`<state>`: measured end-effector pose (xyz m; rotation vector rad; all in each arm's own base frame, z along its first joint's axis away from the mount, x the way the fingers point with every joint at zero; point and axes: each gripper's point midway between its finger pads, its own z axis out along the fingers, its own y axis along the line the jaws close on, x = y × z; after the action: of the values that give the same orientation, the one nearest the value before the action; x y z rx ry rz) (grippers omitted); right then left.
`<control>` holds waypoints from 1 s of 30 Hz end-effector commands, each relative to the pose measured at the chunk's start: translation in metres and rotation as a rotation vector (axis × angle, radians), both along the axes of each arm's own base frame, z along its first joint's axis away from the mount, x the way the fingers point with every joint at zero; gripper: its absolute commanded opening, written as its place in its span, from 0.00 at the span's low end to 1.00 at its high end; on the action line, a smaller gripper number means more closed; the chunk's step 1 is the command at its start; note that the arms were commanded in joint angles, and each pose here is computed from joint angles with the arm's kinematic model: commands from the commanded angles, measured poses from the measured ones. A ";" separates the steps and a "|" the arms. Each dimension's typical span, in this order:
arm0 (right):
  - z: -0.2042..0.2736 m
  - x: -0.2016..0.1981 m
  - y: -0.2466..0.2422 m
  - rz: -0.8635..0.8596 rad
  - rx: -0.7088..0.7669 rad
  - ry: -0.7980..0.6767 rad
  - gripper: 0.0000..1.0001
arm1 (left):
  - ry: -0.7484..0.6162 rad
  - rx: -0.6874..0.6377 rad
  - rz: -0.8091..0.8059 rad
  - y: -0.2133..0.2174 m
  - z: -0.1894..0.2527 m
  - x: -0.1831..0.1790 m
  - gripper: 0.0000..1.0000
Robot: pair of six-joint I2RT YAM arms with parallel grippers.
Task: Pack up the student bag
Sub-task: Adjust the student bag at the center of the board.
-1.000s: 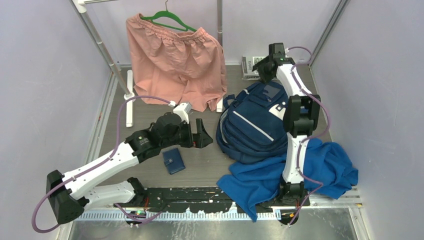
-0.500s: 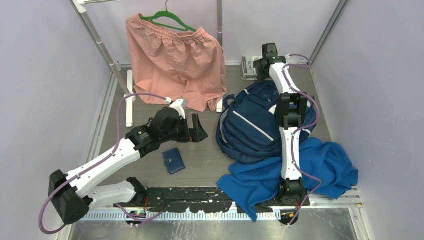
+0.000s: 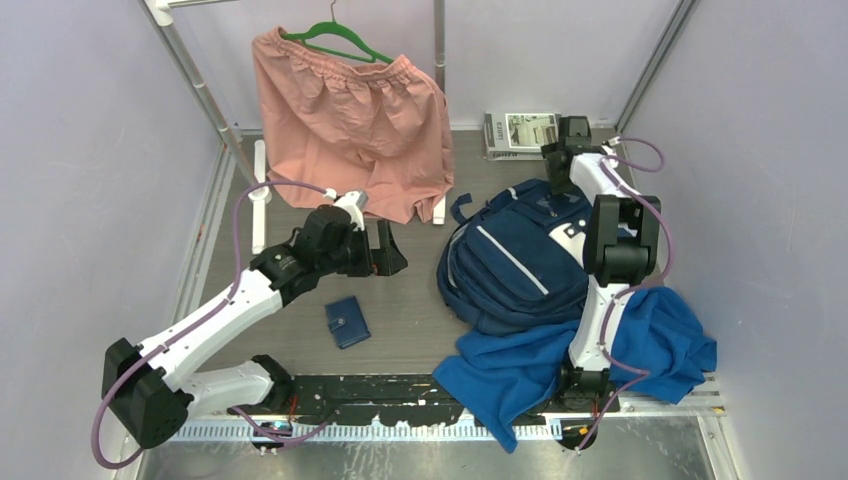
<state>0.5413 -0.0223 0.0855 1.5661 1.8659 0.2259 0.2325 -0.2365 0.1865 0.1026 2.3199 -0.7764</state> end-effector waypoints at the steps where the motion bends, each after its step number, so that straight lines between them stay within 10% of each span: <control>1: -0.020 -0.016 -0.029 0.024 -0.013 0.069 0.77 | -0.048 -0.053 -0.051 -0.015 0.022 0.010 1.00; 17: -0.037 0.085 0.007 0.145 0.264 -0.104 0.89 | -0.036 -0.028 -0.021 -0.010 0.014 0.017 1.00; 30: -0.029 0.012 -0.072 -0.014 0.059 0.041 0.88 | -0.030 -0.036 -0.023 -0.016 0.014 0.023 1.00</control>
<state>0.6204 -0.0330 0.0850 1.4790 1.8550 0.5447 0.2426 -0.2446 0.1726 0.1091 2.3807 -0.7767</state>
